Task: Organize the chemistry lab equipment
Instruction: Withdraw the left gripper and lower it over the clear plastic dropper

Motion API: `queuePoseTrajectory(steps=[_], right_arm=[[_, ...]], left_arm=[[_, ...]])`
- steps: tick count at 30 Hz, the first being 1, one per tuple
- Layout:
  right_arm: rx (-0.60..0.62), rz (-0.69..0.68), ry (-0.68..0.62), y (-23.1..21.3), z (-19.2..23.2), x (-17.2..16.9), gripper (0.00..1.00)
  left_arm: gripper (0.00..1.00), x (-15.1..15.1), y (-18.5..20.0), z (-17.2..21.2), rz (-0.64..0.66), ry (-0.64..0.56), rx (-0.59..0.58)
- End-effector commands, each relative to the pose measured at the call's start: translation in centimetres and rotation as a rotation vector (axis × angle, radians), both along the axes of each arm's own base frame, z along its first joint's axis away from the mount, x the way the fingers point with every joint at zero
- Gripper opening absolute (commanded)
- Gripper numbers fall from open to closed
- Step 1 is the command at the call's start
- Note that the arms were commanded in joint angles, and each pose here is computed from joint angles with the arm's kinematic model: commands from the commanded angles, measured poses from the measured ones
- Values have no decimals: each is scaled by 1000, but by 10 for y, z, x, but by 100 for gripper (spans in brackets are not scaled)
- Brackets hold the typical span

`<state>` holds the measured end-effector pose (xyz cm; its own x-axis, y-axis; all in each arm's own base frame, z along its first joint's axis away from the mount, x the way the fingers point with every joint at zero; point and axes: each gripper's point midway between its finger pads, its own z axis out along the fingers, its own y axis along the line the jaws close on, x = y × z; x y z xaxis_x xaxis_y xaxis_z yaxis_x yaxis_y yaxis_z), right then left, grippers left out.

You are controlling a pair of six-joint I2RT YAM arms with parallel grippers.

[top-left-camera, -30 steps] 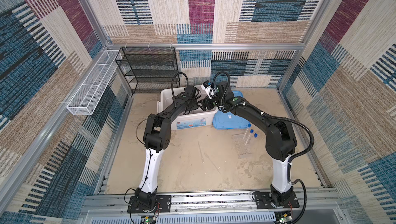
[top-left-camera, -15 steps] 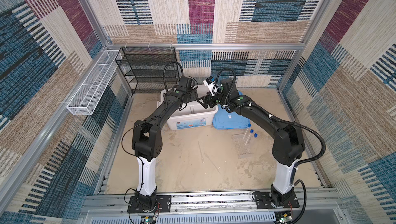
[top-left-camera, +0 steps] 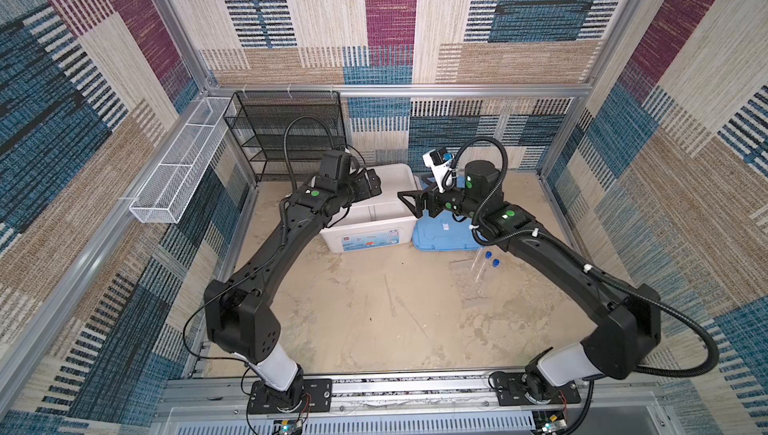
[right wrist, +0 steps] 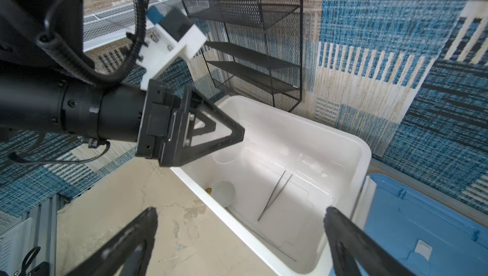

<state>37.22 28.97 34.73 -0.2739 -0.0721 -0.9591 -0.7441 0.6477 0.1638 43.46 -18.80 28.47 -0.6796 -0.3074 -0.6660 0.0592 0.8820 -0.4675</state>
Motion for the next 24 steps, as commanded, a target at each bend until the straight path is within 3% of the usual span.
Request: queuePoseTrajectory(steps=[1,5,7,16,20,24], right_arm=[[-30,6,-1,-10,-8,-18,100],[-63,-8,47,-27,-31,-41,100],[-76,1,76,-31,-45,-52,100],[-119,22,239,-41,-104,-80,100],[-113,91,295,-31,-116,-89,100],[-168,98,353,-29,-138,-90,100]], left_arm=[[99,-35,-1,-12,-30,99,-46],[85,-74,-10,-38,-64,224,-128],[83,-92,-18,-55,-81,292,-153],[68,-170,-49,-149,-74,509,-29],[57,-191,-58,-187,-63,584,-37],[54,-205,-64,-205,-80,614,-23]])
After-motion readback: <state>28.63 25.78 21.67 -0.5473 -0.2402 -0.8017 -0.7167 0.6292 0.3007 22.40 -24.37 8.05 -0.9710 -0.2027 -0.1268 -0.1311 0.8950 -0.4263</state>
